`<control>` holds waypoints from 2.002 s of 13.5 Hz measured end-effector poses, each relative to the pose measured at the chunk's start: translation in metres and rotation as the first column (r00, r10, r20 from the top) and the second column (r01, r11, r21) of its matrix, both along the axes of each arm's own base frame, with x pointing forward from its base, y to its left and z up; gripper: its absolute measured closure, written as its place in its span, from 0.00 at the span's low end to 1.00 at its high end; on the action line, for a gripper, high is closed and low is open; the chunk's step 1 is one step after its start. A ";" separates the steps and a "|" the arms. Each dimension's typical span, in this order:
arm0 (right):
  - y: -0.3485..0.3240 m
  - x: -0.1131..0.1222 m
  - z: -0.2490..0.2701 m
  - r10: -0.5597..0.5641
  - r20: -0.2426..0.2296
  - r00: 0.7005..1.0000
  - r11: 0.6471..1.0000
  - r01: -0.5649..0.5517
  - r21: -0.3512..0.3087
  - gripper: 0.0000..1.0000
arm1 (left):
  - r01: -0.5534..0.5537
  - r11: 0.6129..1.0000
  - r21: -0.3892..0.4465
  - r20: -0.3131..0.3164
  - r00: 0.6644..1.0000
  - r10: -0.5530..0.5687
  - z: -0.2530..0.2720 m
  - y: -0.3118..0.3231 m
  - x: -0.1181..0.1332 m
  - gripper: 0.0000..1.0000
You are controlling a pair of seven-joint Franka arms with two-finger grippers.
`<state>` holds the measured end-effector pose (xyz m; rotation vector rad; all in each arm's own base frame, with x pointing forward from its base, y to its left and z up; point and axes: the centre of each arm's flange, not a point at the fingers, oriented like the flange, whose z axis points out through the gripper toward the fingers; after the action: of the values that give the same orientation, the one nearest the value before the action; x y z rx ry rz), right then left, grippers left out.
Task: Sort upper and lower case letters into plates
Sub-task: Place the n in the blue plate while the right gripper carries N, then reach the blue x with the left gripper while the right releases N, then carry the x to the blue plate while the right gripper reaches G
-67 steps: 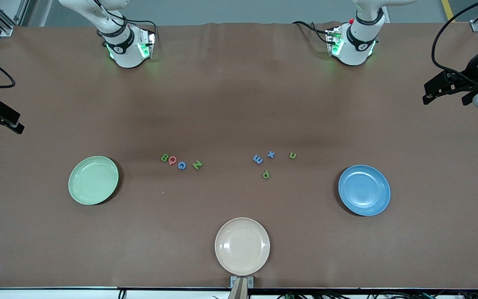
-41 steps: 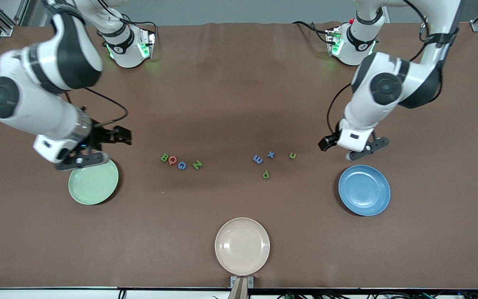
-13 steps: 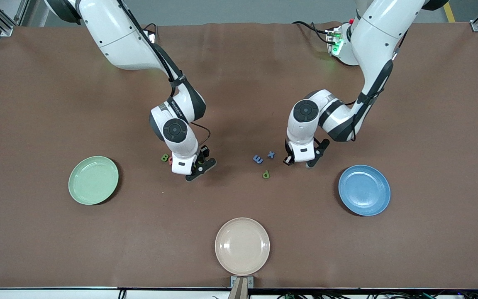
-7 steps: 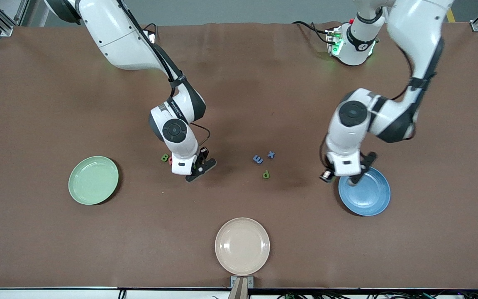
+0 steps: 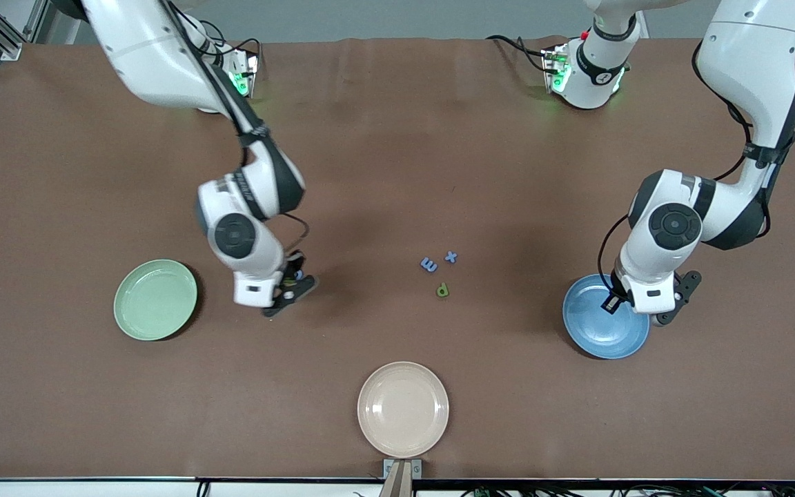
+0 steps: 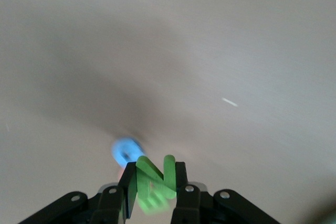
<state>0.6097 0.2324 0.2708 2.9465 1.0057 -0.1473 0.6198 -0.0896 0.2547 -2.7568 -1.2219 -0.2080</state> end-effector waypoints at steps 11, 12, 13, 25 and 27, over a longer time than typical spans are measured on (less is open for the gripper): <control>-0.296 -0.003 -0.015 -0.122 0.074 0.990 0.992 0.120 0.035 0.67 | -0.115 0.989 -0.091 -0.014 0.993 0.114 0.008 -0.193 -0.062 0.02; -0.303 -0.004 -0.026 -0.133 0.075 0.988 0.991 0.131 0.035 0.67 | -0.143 0.985 -0.098 -0.022 0.990 0.142 0.000 -0.214 -0.071 0.02; -0.308 -0.004 -0.037 -0.140 0.075 0.987 0.990 0.137 0.036 0.67 | -0.170 0.980 -0.106 -0.031 0.985 0.168 -0.008 -0.234 -0.078 0.05; -0.325 0.000 -0.082 -0.168 0.058 0.984 0.985 0.166 0.039 0.42 | -0.287 0.948 -0.136 -0.116 0.955 0.273 -0.074 -0.318 -0.098 0.19; -0.318 0.008 -0.065 -0.156 0.070 0.985 0.987 0.153 0.044 0.22 | -0.304 0.944 -0.129 -0.119 0.950 0.289 -0.077 -0.323 -0.106 0.20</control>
<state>0.6174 -0.0858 0.2058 3.0386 0.7791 -0.0231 0.5142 -0.4126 0.1776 -2.6127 -1.6618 0.0486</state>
